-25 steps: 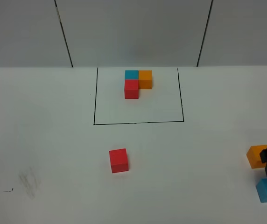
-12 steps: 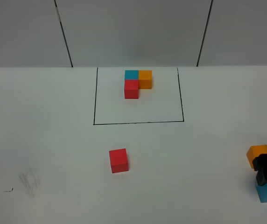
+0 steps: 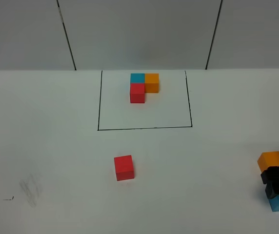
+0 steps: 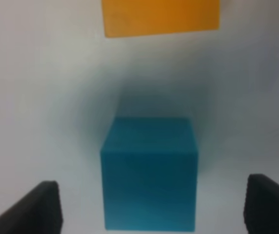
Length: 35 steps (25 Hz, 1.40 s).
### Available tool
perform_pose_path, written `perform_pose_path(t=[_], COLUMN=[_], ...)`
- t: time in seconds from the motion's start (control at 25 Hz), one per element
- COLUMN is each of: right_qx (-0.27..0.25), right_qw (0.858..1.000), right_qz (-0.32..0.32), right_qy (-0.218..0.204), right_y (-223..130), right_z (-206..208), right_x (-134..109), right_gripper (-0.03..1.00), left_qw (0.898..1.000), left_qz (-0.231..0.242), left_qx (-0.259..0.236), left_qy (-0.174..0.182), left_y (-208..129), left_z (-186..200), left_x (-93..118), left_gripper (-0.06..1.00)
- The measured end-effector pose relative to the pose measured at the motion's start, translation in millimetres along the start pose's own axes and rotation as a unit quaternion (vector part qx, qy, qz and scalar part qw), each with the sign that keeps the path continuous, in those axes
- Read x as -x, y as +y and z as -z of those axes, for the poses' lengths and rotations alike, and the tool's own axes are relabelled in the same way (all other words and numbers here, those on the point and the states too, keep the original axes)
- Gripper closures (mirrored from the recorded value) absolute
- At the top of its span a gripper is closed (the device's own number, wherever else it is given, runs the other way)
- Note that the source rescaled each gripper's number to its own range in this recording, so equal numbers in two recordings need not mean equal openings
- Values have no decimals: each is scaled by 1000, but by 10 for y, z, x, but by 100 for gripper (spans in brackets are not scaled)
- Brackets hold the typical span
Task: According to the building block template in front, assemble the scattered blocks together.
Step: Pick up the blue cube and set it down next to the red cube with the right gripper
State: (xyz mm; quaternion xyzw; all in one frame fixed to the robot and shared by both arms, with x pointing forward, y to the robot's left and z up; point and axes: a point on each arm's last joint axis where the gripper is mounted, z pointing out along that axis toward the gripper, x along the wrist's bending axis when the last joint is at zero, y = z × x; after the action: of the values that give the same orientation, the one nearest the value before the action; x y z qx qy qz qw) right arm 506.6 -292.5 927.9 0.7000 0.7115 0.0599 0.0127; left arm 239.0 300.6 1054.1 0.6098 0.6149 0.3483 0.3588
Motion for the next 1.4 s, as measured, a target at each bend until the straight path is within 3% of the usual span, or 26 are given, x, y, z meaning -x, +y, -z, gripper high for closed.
perform_pose_path(t=[0.88,1.08,1.4], right_qx=[-26,-32,-24], right_qw=[1000,999,1000], right_qz=[-3,-4,-4], right_qy=[5,5,4], right_y=[36,34,51], right_z=[-301,-342,-348], right_x=[13,15,17], right_gripper=[42,55,88], left_qw=[1000,1000,1000], left_qz=[0,0,0], left_qx=[0,0,0], left_qy=[0,0,0], left_y=[0,0,0], left_z=[0,0,0], left_x=[0,0,0], left_gripper=[36,36,36])
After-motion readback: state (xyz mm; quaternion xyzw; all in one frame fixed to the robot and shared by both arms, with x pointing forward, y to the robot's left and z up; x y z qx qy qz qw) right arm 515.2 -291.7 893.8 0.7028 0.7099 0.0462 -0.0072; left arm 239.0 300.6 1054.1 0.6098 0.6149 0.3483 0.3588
